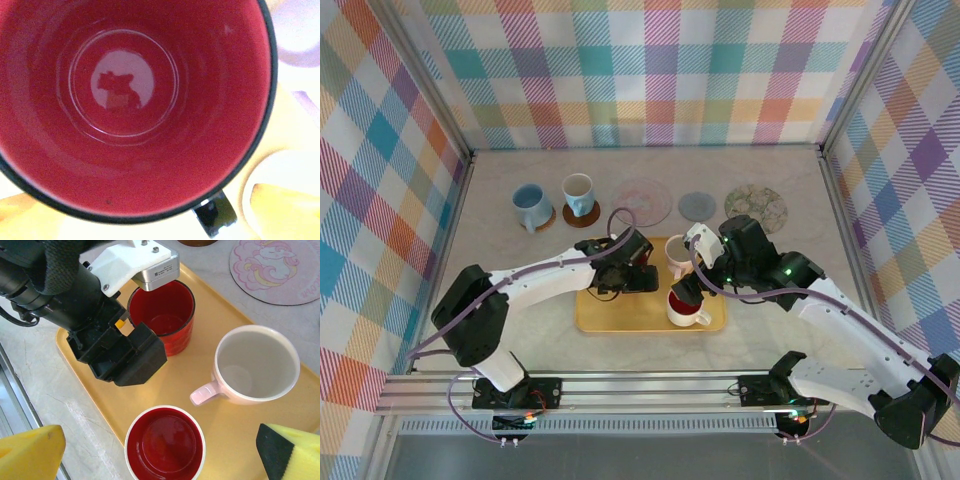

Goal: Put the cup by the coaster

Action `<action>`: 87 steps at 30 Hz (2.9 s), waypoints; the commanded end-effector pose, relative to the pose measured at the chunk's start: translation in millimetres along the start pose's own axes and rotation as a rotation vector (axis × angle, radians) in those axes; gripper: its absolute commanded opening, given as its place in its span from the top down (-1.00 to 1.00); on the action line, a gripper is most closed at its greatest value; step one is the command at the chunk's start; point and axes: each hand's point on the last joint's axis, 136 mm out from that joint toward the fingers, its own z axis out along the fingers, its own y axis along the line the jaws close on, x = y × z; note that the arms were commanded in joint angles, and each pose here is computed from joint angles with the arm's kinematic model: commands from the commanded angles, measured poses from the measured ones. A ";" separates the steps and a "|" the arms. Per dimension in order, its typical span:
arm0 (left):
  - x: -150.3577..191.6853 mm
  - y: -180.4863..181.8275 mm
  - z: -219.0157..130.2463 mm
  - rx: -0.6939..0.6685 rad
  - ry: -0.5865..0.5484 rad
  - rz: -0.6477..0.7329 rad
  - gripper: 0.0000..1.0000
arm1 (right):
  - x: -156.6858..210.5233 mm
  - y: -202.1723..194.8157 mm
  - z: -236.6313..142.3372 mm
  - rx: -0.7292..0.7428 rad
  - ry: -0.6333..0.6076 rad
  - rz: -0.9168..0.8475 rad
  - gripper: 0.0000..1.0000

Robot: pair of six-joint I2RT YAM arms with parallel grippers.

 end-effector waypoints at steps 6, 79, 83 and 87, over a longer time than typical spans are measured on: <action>-7.8 13.1 -7.1 -0.087 -0.004 0.062 -0.63 | -1.9 0.7 2.5 -0.016 -0.013 0.001 -0.97; -34.2 37.1 -14.2 -0.153 -0.036 0.296 1.00 | -22.5 -8.9 17.7 -0.056 -0.074 0.092 -0.98; -45.9 32.1 -24.7 -0.149 -0.080 0.302 1.00 | -27.8 -11.2 15.4 -0.059 -0.094 0.098 -0.98; -60.9 22.6 -37.5 -0.136 -0.124 0.320 1.00 | -34.8 -17.0 12.5 -0.069 -0.105 0.109 -0.97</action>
